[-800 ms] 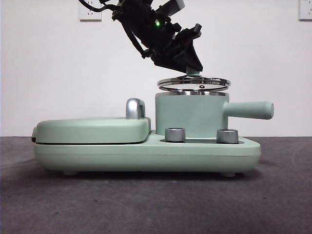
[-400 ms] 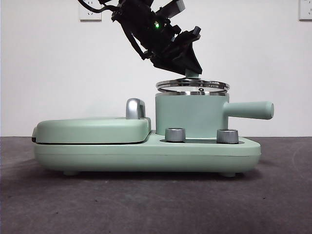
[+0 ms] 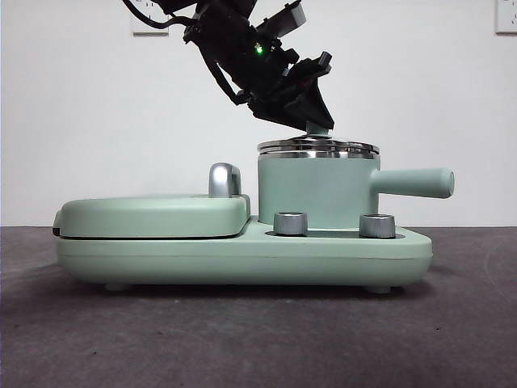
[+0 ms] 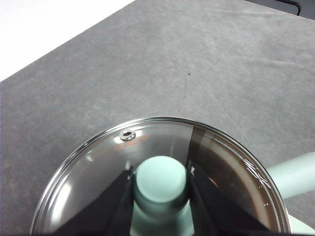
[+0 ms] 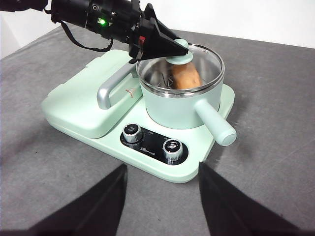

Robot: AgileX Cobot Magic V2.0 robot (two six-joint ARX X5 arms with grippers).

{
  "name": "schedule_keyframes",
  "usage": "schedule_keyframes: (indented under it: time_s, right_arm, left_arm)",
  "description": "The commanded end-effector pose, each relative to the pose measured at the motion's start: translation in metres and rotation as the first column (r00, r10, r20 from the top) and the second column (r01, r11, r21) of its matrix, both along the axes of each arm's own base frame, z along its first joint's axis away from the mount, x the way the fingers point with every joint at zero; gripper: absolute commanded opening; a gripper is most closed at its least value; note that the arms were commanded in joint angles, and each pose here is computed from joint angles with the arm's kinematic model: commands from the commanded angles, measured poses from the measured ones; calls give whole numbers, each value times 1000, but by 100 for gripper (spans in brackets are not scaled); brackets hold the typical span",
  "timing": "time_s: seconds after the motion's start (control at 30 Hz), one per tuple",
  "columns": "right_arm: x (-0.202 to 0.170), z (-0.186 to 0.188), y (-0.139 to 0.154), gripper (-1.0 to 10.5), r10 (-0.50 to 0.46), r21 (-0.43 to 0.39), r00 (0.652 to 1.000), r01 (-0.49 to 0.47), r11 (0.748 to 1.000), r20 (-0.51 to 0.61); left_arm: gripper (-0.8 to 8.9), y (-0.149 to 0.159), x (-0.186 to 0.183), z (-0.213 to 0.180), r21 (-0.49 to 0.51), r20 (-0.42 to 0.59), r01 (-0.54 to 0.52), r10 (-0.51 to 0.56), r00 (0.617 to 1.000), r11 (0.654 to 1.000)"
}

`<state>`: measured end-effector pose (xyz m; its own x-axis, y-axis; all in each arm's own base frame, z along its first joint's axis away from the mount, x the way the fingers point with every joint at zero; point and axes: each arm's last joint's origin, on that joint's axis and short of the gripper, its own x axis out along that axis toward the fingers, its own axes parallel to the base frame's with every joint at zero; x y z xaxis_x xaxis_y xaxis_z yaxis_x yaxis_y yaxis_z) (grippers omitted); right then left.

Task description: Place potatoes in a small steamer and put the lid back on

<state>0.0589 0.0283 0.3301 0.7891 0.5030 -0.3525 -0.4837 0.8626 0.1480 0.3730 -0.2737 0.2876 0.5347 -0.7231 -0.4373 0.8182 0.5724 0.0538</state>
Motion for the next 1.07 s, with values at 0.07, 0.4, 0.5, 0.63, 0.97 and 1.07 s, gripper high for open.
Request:
schedule_keyframes:
  time_s: [0.07,0.4,0.5,0.63,0.97,1.07]
  right_arm:
    - [0,3,0,222,1,13,1000,-1,1000,7]
    - [0,3,0,222,1,14,1000,-1,1000,6]
    - [0,3,0,222,1,14,1000,-1,1000,6]
    - [-1,3,0,222,1,14,1000,-1,1000,6]
    - [0,3,0,222,1,14,1000,-2,1000,6]
    - [-1,3,0,222,2,14,1000,-2,1000,5]
  left_arm:
    - [10,-2,-3,6,-12,32,18,-17,999,1000]
    - [9,-2,-5,-16,-46,-6,38,-39,999,998]
    - [9,-2,-5,-15,-58,-1,51,-51,999,997]
    - [9,-2,-5,-15,-64,-21,43,-45,999,997]
    - [249,7,-17,6,-73,-44,33,-36,998,997]
    - [249,19,-27,25,-86,-81,21,-28,996,996]
